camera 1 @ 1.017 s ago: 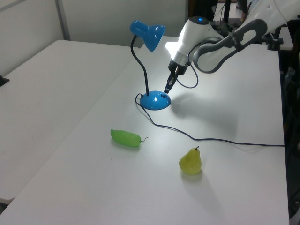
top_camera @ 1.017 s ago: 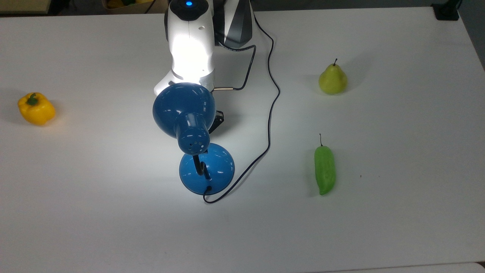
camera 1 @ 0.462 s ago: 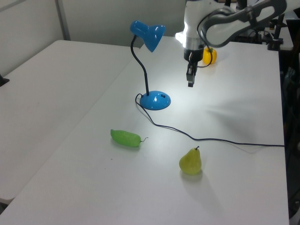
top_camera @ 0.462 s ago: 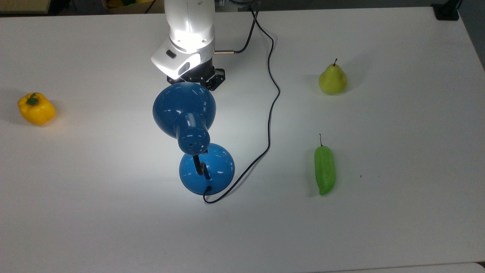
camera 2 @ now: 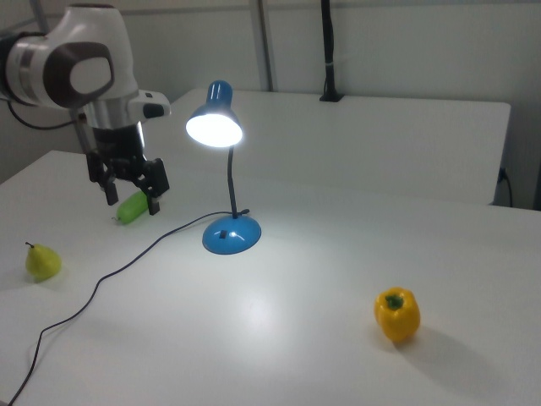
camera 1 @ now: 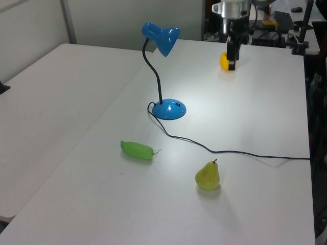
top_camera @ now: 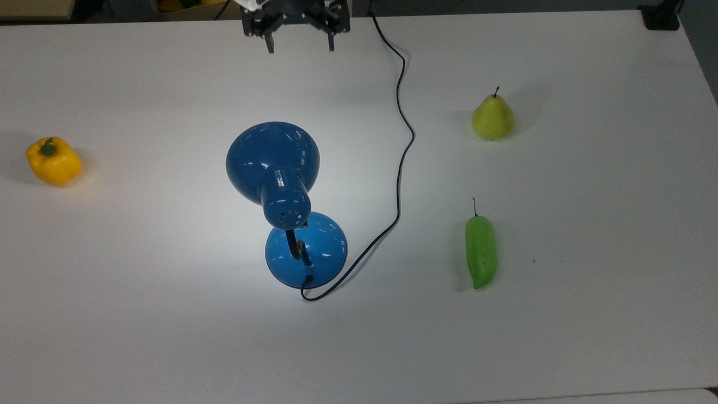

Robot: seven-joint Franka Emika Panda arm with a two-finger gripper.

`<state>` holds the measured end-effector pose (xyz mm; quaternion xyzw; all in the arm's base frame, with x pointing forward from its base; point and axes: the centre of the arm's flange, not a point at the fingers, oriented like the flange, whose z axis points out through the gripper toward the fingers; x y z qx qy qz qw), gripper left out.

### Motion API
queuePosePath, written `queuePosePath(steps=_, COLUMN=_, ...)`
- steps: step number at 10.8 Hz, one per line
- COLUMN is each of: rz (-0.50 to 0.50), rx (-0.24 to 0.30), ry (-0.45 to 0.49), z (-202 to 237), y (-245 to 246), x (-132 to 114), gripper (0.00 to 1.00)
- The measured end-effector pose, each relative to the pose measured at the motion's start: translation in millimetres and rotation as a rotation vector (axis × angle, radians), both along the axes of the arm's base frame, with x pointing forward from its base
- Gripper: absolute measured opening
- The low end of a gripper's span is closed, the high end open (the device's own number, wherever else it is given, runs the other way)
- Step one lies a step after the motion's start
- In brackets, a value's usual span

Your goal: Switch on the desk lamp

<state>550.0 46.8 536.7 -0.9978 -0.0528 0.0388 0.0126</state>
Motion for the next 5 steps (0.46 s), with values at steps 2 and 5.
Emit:
queuePosePath(steps=2, rz=-0.002, rx=0.060, ry=0.035, z=49.2, y=5.4, x=-22.5, gripper=1.00)
queuePosePath(steps=5, rz=-0.016, rx=0.108, ry=0.014, z=92.1, y=8.9, x=-29.8, gripper=1.00)
